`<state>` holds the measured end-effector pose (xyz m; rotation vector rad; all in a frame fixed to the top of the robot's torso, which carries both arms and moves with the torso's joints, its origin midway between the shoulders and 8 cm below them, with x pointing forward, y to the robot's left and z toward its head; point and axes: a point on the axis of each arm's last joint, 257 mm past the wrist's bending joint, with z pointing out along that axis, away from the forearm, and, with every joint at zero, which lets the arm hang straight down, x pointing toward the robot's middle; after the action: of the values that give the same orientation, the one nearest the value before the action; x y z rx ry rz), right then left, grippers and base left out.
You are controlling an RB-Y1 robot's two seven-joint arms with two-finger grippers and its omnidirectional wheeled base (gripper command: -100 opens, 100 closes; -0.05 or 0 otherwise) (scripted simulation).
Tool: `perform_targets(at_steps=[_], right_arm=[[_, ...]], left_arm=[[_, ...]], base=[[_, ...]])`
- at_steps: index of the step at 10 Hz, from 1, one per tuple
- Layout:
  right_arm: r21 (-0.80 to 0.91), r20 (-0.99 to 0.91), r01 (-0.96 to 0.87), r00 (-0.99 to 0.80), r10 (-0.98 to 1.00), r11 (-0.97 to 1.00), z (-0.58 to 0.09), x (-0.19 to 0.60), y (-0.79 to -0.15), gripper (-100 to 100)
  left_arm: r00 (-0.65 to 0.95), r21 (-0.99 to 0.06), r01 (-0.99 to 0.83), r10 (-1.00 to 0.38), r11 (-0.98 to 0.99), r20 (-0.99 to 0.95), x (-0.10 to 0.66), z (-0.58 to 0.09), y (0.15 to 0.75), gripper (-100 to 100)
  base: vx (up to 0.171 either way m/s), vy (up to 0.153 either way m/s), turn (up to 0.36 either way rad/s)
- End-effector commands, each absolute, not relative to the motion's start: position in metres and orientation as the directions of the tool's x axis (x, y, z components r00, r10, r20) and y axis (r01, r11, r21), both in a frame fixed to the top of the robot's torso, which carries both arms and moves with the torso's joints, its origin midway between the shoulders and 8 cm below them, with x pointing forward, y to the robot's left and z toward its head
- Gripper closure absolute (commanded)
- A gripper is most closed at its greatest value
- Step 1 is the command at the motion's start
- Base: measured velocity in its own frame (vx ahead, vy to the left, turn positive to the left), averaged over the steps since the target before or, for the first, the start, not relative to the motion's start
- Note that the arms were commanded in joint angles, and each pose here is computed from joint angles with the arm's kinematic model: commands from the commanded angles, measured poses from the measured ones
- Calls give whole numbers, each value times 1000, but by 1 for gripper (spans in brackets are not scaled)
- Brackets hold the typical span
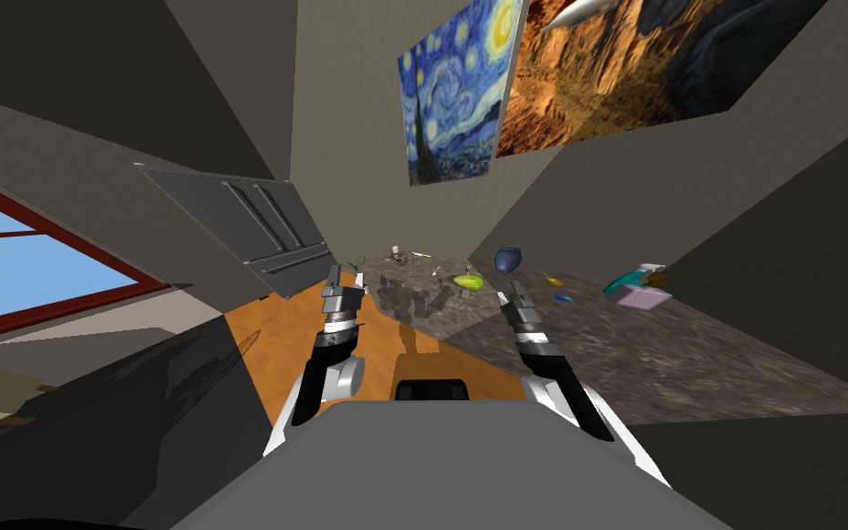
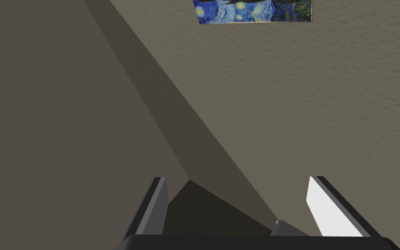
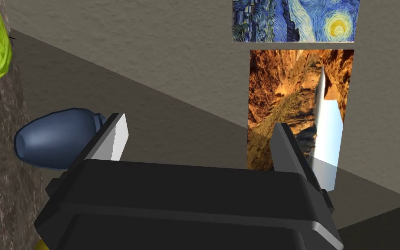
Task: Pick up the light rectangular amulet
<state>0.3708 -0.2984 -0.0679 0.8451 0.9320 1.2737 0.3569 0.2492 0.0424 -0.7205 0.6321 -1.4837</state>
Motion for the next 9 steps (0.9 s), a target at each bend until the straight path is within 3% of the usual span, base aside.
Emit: perform_targets(at_steps=[1,5,9], right_arm=[[934,-81,-344,52,995,95,-82,376,-306,-100],[984,-7,-178,67,998,19,-139,382,-337,-100],[997,37,-74,95,995,-30,-173,381,-357,-100]], left_arm=[[4,-759,650,-998,-41,58,357,42,249,0],[4,-759,650,-998,-41,58,357,42,249,0],[4,-759,650,-998,-41,58,357,42,249,0]], base=[[15,137,-32],[11,152,-41],[0,79,-17]])
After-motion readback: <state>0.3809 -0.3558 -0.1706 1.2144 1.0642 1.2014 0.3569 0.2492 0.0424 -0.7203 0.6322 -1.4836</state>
